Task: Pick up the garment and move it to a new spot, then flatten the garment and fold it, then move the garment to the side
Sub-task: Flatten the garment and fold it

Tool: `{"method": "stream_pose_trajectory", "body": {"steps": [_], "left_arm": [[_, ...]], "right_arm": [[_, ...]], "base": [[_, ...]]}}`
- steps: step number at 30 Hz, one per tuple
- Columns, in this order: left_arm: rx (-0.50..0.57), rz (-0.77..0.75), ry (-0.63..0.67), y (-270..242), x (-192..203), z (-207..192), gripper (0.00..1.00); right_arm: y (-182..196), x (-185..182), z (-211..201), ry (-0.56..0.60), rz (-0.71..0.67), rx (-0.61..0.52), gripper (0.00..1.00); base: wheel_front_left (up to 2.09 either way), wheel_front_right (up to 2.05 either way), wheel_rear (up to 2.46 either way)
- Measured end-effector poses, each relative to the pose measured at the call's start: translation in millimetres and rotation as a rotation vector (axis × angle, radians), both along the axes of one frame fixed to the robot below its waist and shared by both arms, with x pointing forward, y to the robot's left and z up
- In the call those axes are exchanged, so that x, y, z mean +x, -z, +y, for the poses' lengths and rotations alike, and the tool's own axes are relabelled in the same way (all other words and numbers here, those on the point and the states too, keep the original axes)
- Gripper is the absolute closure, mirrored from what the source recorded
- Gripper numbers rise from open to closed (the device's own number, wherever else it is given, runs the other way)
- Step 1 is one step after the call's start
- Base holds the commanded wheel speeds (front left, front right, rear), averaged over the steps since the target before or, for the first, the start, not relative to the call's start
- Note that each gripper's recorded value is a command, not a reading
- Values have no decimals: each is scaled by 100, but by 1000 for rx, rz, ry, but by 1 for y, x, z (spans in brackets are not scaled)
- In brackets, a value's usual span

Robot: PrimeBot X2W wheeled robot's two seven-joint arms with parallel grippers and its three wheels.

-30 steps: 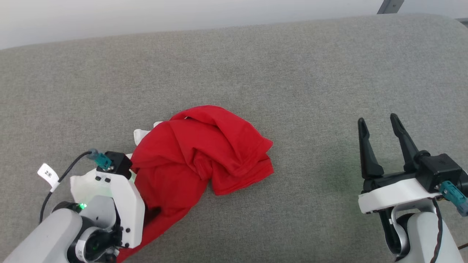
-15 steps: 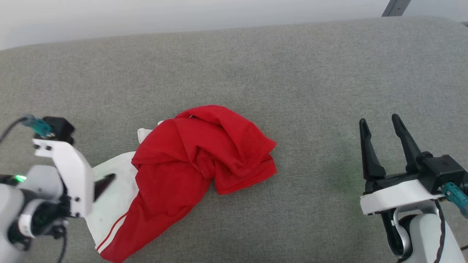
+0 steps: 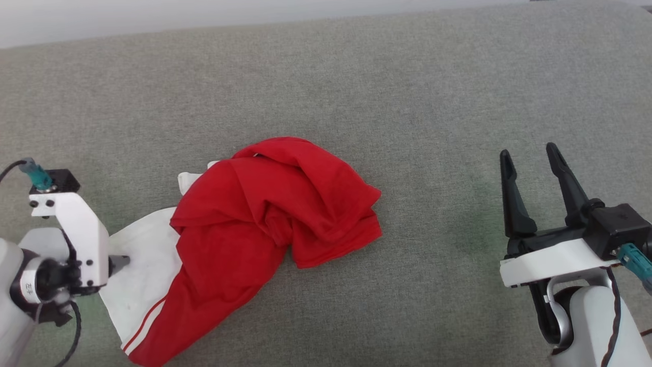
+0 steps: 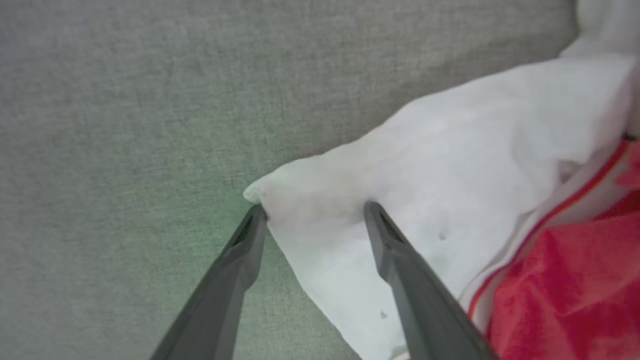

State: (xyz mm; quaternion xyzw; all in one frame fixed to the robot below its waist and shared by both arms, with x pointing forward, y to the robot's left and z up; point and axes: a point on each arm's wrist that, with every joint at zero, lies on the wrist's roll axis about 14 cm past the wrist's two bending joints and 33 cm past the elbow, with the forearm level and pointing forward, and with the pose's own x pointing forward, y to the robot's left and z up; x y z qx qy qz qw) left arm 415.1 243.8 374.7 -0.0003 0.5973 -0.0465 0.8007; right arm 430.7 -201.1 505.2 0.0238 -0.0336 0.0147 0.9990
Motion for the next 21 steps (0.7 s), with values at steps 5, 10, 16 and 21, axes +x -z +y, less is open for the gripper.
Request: {"method": "stream_pose_trajectory", "body": {"steps": [5, 10, 16, 21], "left_arm": [[-39, 37, -40, 15, 4, -2, 51], [-53, 7, -54, 17, 16, 2, 100], [-43, -90, -42, 6, 40, 5, 100], [6, -234, -2, -18, 79, 13, 100]], "right_arm": [[0, 3, -4, 8, 1, -7, 0], [1, 4, -7, 18, 0, -15, 0], [2, 7, -6, 16, 5, -16, 0], [4, 11, -4, 8, 8, -18, 0]], "base": [[0, 0, 0], [0, 0, 0], [0, 0, 0], [0, 0, 0]]}}
